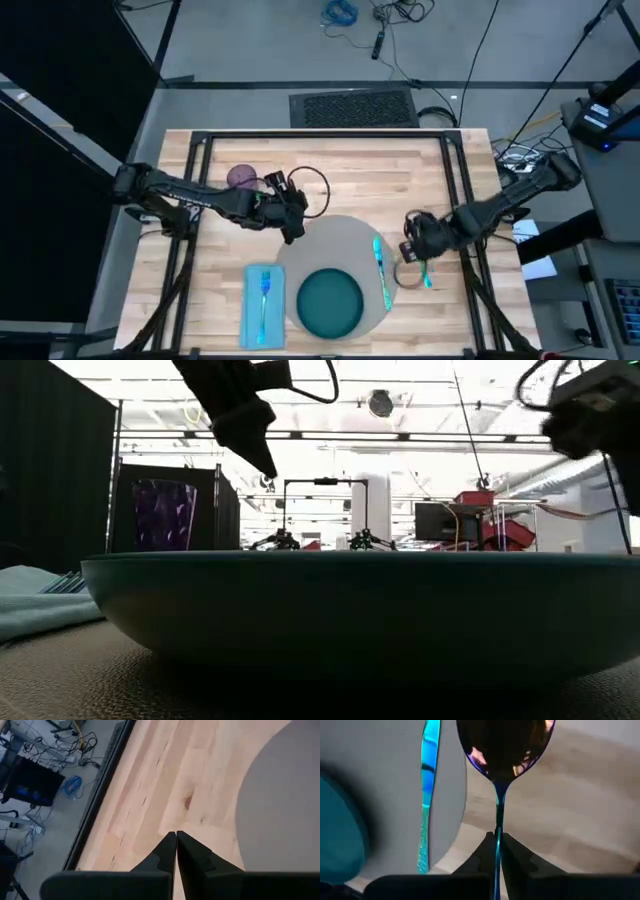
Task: Set table place
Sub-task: Move the iridescent spoon to the bottom right of the table
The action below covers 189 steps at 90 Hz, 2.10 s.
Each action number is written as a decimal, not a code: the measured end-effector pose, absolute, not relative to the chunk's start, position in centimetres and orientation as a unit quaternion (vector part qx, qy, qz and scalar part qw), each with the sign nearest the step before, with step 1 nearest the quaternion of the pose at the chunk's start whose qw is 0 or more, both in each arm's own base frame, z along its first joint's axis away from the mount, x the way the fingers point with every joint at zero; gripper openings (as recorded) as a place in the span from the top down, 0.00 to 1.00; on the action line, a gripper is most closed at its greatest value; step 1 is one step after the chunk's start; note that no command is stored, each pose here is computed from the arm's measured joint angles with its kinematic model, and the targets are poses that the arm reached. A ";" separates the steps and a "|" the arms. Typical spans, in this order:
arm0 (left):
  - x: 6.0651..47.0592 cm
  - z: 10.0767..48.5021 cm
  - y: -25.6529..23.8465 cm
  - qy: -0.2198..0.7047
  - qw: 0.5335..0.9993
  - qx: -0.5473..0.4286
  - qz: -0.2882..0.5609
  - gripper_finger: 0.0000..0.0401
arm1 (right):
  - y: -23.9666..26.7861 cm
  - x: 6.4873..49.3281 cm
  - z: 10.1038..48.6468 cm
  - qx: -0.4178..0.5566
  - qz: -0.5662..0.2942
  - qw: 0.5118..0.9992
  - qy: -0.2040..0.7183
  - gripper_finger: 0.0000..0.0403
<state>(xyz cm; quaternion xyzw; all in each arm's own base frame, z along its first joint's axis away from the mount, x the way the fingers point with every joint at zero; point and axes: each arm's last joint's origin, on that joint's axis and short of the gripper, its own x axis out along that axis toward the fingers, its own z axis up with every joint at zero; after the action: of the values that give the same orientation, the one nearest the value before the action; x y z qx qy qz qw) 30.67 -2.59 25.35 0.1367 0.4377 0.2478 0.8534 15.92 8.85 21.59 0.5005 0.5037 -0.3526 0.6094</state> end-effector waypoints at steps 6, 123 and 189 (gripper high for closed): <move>30.6 25.3 -3.1 0.438 0.855 0.140 0.240 1.00 | 10.2 15.8 21.1 0.510 -0.367 0.604 0.491 1.00; 30.3 25.3 -5.6 0.432 0.864 0.161 0.202 1.00 | 13.8 19.4 15.4 0.515 -0.398 0.560 0.513 1.00; 30.3 25.3 -5.6 0.432 0.864 0.161 0.202 1.00 | 13.7 19.5 15.4 0.505 -0.393 0.578 0.506 0.95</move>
<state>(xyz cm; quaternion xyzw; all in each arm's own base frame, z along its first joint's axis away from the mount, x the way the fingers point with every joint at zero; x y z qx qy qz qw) 30.27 -5.58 25.33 0.1606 0.4324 0.2016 0.8641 19.49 13.75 15.37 0.5051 0.5063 -0.3929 0.5780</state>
